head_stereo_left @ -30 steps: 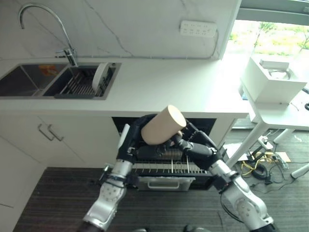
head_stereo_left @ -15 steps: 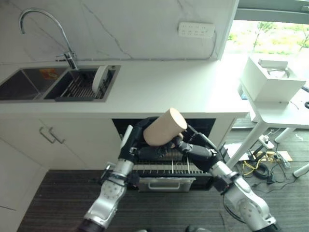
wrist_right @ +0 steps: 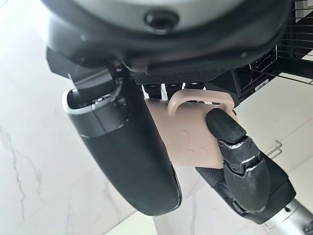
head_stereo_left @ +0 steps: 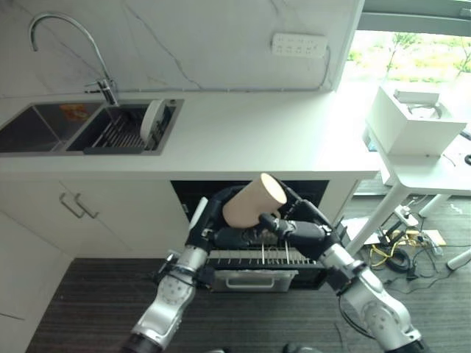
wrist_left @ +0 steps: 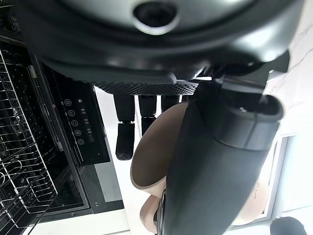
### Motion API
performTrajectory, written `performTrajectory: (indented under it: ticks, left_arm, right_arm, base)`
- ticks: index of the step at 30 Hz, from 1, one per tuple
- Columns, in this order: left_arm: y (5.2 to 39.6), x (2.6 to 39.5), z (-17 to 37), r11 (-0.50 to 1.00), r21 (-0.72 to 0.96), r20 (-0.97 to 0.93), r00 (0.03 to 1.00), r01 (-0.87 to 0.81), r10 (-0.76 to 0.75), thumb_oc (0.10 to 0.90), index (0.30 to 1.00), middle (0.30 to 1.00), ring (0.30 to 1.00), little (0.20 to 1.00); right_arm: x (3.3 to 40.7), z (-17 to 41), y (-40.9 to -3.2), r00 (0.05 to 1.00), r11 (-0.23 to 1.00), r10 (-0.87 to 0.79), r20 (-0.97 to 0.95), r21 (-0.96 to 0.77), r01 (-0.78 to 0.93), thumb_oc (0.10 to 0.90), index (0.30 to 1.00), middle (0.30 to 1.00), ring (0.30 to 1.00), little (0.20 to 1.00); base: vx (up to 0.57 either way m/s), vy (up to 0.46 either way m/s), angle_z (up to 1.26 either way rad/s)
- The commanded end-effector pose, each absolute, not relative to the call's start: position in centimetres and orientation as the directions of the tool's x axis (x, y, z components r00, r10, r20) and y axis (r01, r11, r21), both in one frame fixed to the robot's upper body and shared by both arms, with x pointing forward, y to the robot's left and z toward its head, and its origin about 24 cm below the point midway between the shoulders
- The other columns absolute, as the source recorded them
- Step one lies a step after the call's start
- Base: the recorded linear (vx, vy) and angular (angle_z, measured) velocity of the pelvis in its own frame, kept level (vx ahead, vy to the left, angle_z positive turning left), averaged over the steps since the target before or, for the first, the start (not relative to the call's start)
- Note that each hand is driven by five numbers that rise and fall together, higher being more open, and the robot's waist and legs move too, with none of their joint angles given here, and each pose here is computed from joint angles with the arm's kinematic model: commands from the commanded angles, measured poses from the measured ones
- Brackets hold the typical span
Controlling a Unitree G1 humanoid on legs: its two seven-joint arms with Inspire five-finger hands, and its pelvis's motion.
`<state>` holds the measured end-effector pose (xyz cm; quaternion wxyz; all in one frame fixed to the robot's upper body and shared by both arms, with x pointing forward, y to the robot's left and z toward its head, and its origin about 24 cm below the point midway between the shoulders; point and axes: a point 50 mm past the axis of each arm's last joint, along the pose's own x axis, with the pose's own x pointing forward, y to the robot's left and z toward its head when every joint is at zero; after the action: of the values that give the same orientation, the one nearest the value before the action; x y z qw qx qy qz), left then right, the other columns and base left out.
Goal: Place the dishes in the dishwasher.
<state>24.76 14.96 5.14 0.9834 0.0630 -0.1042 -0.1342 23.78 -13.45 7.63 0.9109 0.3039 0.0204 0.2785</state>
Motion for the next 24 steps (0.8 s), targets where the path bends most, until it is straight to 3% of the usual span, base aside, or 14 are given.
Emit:
performTrajectory:
  ticks: [1, 24]
  left_arm:
    - [13.7, 25.3, 6.8, 0.945, 0.128, 0.291, 0.9, 0.301, -0.326, 0.4, 0.3, 0.3, 0.3, 0.3]
    - [11.3, 25.1, 7.9, 0.888, 0.185, 0.323, 0.828, 0.42, -0.459, 0.4, 0.3, 0.3, 0.3, 0.3]
  right_arm:
    - [23.6, 16.6, -12.0, 0.63, 0.446, 0.483, 0.608, 0.448, -0.774, 0.8, 0.9, 0.9, 0.9, 0.9]
    - [24.3, 15.0, -10.4, 0.691, 0.439, 0.507, 0.516, 0.535, -0.722, 0.8, 0.9, 0.9, 0.9, 0.9]
  base:
    - [0.0, 0.0, 0.0]
    - [0.0, 0.0, 0.0]
